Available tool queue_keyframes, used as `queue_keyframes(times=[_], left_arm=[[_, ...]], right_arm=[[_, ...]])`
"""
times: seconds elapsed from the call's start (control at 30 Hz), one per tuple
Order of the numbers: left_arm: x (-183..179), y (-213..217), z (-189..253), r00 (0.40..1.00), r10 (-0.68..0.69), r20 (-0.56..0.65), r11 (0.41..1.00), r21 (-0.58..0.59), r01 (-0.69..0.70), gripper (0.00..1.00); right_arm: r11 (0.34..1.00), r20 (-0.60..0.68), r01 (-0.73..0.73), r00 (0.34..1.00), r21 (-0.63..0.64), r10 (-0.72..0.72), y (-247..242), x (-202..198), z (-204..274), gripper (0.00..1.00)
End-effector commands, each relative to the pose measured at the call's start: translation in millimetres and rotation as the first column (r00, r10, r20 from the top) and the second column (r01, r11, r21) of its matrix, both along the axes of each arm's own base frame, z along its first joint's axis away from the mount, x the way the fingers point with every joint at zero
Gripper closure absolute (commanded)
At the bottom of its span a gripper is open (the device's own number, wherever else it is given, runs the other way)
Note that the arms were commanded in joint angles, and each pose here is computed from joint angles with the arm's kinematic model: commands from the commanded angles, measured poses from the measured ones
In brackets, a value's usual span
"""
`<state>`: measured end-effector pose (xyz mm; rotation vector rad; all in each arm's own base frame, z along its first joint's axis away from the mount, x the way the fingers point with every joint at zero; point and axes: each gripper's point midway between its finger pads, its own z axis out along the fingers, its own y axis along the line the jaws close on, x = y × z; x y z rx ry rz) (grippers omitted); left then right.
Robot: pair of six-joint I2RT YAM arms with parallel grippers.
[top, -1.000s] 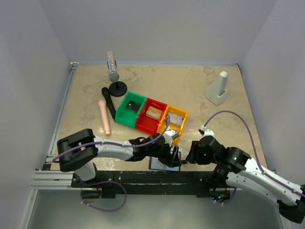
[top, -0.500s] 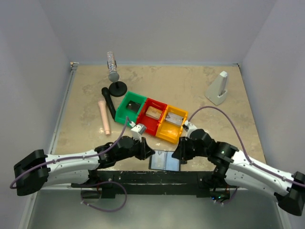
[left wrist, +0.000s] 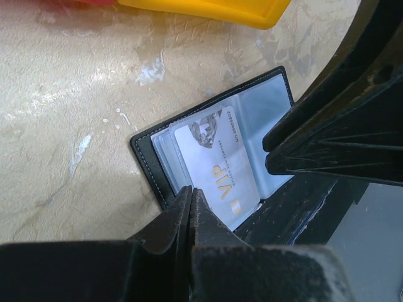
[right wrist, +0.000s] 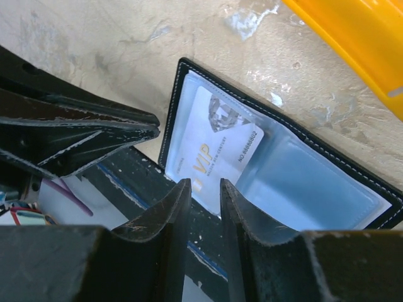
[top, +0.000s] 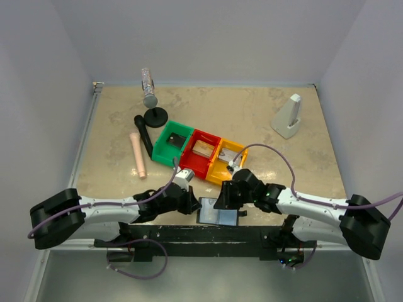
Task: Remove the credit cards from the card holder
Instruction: Remove the credit card from the card holder.
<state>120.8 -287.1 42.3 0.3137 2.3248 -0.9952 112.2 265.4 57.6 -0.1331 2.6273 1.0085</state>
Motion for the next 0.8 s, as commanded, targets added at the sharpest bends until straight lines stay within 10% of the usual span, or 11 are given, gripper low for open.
queue_keyframes(times=[0.0,0.77], left_arm=[[4.9,-13.1,10.3,1.0,-0.006,0.018,0.998,-0.057,0.007,1.0],[2.7,-11.6,-7.5,1.0,0.0,-0.023,1.0,-0.015,-0.001,1.0]], right_arm=[[0.998,0.0,0.029,1.0,0.047,-0.029,10.3,5.0,-1.5,0.71],[0.998,-0.041,0.054,0.998,-0.034,-0.055,-3.9,-3.1,-28.4,0.64]])
